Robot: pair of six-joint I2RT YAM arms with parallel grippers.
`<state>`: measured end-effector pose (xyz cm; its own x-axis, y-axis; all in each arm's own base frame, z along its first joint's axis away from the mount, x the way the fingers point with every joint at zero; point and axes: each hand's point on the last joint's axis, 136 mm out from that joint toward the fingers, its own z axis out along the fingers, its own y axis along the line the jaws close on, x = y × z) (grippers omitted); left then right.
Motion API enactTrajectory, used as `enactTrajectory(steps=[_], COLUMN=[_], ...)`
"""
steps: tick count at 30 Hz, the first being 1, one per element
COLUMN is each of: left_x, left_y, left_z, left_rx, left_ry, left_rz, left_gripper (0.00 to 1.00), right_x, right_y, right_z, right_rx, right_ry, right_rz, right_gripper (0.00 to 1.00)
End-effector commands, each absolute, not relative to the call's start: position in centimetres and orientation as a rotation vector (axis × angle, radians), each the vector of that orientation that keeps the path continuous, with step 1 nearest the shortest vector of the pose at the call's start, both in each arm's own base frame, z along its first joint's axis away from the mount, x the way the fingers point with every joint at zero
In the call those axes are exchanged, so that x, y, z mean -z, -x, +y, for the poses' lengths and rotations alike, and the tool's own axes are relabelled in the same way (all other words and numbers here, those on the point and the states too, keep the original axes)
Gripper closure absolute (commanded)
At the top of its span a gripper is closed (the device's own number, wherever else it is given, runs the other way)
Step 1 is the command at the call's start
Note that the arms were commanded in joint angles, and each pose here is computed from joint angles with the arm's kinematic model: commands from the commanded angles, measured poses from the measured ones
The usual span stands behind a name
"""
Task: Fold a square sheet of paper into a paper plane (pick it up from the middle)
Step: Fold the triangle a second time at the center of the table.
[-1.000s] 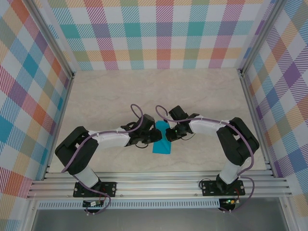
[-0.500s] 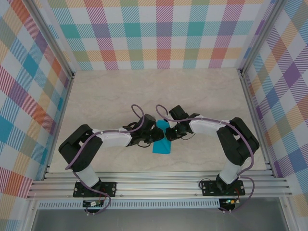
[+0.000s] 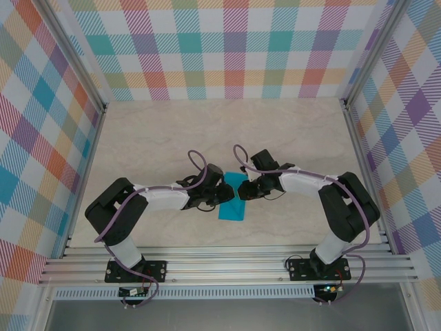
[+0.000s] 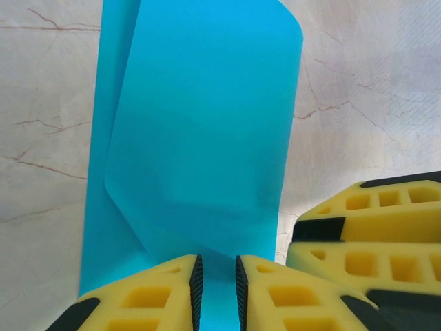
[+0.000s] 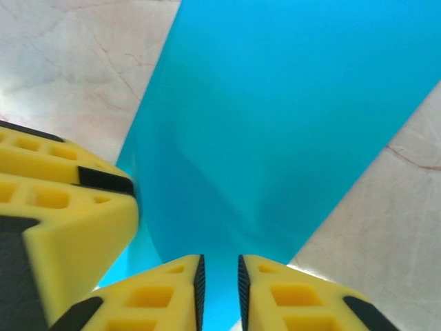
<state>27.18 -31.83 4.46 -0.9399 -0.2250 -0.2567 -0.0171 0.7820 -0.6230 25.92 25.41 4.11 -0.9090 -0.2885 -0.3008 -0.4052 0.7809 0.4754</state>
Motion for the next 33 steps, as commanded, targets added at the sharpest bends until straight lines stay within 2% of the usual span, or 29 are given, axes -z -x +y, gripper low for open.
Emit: enactTrajectory(steps=[1,8,33], left_x=[-3.9,-3.8,-3.8], left_y=[-26.9,-26.9,-27.1], left_z=[-31.8,-31.6,-31.7], left_rx=[0.889,0.875,0.871], left_ry=[0.194,0.199,0.211], left_rz=[2.667,2.670,2.674], left_gripper=[0.78,0.78,0.78], right_x=[-5.7,-6.6,-7.6], right_y=[-25.2,-24.1,-22.4], right_z=[26.4,26.6,26.9], right_rx=[-0.979,-1.094,-1.256], right_ry=[0.535,0.487,0.472], right_rz=[2.719,2.703,2.592], right_gripper=[0.73,0.56,0.52])
